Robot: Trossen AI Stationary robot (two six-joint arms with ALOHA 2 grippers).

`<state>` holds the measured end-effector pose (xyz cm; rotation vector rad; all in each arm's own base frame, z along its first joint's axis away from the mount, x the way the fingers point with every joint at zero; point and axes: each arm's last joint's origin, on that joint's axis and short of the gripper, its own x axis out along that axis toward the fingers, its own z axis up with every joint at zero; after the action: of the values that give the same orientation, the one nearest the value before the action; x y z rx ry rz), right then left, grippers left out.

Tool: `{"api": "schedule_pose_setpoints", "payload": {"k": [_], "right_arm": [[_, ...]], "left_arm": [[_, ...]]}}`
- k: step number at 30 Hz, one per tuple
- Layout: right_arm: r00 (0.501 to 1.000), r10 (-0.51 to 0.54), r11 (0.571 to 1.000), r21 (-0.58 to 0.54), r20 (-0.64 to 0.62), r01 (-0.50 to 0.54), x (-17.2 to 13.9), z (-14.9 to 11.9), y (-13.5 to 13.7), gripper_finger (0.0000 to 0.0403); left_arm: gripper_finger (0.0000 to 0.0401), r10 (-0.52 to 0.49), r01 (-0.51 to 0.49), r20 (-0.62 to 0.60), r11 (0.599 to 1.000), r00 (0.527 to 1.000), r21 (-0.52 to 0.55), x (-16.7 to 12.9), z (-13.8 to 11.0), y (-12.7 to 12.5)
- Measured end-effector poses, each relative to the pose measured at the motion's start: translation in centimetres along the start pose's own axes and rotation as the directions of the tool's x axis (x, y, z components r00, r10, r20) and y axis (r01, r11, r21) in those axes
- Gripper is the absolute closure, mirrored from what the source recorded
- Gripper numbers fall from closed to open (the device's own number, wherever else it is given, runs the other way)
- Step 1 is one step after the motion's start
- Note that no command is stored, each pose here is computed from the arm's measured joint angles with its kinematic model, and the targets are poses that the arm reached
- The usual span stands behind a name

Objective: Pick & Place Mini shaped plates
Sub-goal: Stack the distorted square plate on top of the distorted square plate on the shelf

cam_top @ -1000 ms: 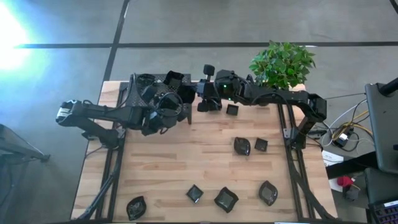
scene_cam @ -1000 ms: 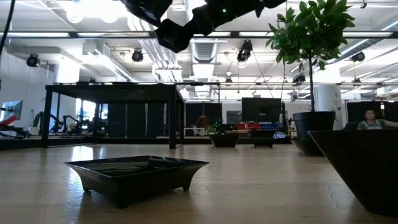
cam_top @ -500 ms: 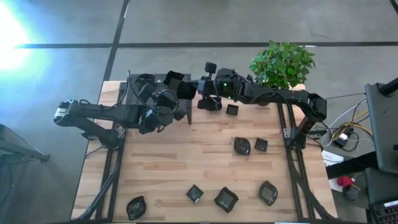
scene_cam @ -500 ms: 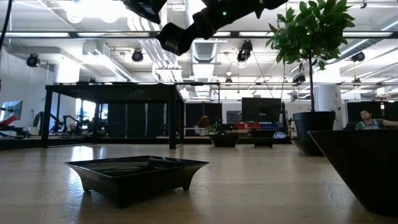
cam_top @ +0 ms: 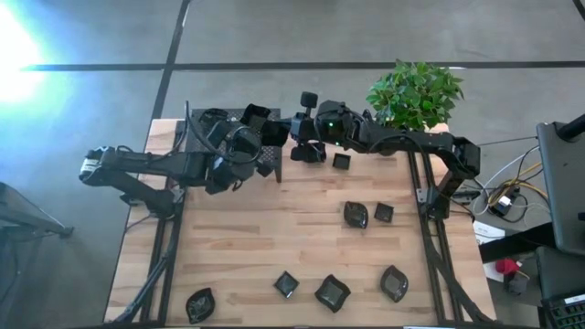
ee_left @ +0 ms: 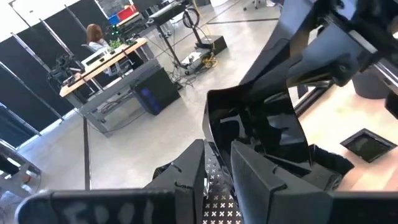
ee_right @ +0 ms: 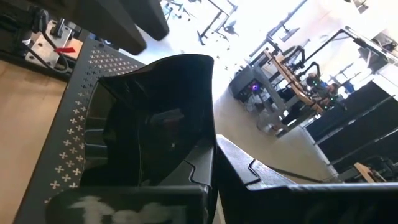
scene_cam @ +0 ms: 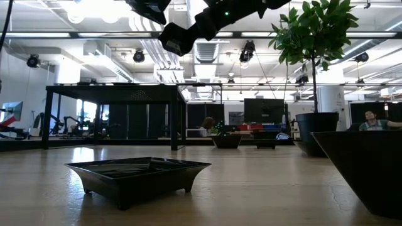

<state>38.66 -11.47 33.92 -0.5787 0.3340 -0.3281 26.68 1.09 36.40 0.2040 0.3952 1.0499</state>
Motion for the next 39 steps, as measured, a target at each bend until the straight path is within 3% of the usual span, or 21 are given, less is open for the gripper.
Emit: {"api": "schedule_pose_setpoints", "payload": {"k": [5, 10, 24, 32, 35, 39], "right_arm": [[1.000, 0.001, 1.000, 0.000, 0.001, -0.001, 0.0, 0.0, 0.0, 0.0395], [1.000, 0.002, 1.000, -0.001, -0.001, -0.002, 0.0, 0.0, 0.0, 0.0395], [1.000, -0.001, 1.000, 0.001, -0.002, 0.001, 0.0, 0.0, 0.0, 0.0395], [1.000, 0.003, 1.000, 0.014, 0.001, -0.003, 0.0, 0.0, 0.0, 0.0395], [1.000, 0.003, 1.000, 0.025, 0.001, -0.003, 0.0, 0.0, 0.0, 0.0395], [1.000, 0.004, 1.000, 0.029, 0.000, -0.004, 0.0, 0.0, 0.0, 0.0395]], "left_arm": [[0.0325, 0.008, -0.008, -0.008, 1.000, 1.000, -0.008, 0.6, 0.0, 0.3], [0.0325, -0.085, 0.085, -0.021, 0.996, 0.996, -0.029, 1.3, 0.1, 0.4], [0.0325, -0.024, 0.022, -0.037, 0.999, 0.999, -0.050, 3.2, 0.2, 1.7], [0.0325, -0.114, 0.112, -0.036, 0.992, 0.993, -0.062, 3.5, 0.3, 1.7], [0.0337, -0.116, 0.113, -0.036, 0.992, 0.993, -0.060, 3.5, 0.3, 1.7], [0.0385, -0.104, 0.103, -0.036, 0.994, 0.994, -0.039, 3.6, 0.3, 1.8]]}}
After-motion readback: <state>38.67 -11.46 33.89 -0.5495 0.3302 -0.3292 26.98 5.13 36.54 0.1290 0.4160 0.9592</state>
